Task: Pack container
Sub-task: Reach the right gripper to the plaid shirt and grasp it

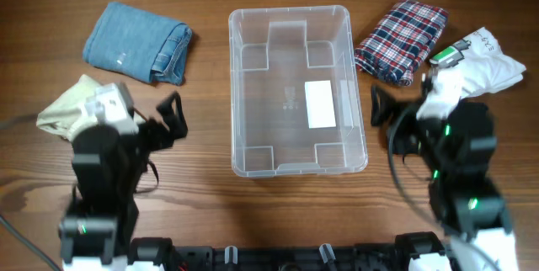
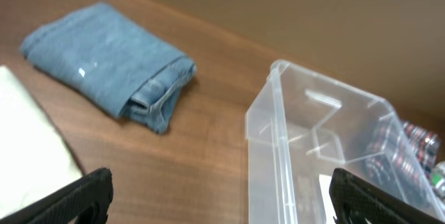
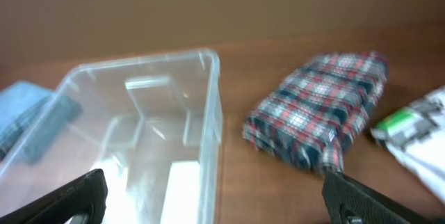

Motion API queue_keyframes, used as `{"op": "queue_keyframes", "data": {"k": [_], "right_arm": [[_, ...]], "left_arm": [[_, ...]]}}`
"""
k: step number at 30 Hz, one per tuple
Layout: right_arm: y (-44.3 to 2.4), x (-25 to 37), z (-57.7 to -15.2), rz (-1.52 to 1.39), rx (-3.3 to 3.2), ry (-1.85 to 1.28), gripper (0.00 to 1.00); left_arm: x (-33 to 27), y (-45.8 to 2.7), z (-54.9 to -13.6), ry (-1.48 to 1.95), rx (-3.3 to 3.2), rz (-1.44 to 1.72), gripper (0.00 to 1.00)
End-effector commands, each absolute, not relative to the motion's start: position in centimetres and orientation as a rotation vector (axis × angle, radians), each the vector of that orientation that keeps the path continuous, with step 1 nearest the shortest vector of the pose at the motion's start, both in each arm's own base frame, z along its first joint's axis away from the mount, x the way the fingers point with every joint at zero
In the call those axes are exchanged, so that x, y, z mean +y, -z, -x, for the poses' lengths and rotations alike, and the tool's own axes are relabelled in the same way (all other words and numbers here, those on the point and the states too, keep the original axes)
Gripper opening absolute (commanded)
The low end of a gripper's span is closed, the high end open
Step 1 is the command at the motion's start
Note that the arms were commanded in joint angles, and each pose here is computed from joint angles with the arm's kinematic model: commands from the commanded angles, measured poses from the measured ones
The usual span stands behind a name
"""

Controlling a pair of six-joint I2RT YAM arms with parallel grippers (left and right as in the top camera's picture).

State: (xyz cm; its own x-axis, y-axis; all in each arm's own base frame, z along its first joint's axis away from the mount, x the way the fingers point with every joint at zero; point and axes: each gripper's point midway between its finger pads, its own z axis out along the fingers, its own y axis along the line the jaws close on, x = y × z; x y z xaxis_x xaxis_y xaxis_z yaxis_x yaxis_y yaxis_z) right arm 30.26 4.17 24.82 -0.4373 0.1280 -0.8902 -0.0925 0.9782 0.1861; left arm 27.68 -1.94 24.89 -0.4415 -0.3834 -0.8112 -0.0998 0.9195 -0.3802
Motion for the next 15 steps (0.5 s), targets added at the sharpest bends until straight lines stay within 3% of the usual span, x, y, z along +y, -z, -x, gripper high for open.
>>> {"op": "queue_keyframes", "data": {"k": [1,7,11,15], "right_arm": [[-27.2,4.3,-33.3,-0.055,2.136,-0.248,1.0],[-27.1,3.7,-36.4,-0.119,2.457,-0.266,1.0],[-26.0,1.1,-38.6,-0.189,2.455,-0.12,1.0],[-24.3,-2.3,-44.5,-0.176,2.363,-0.263,1.0]], "left_arm": [[-2.0,-26.5,-29.7,0.323,2.155,0.38,1.0],[-2.0,-25.9,-29.8,0.28,2.364,0.405,1.0],[-2.0,-26.0,-29.8,0.28,2.357,0.403,1.0],[-2.0,-26.2,-30.1,0.282,2.345,0.401,1.0]]}}
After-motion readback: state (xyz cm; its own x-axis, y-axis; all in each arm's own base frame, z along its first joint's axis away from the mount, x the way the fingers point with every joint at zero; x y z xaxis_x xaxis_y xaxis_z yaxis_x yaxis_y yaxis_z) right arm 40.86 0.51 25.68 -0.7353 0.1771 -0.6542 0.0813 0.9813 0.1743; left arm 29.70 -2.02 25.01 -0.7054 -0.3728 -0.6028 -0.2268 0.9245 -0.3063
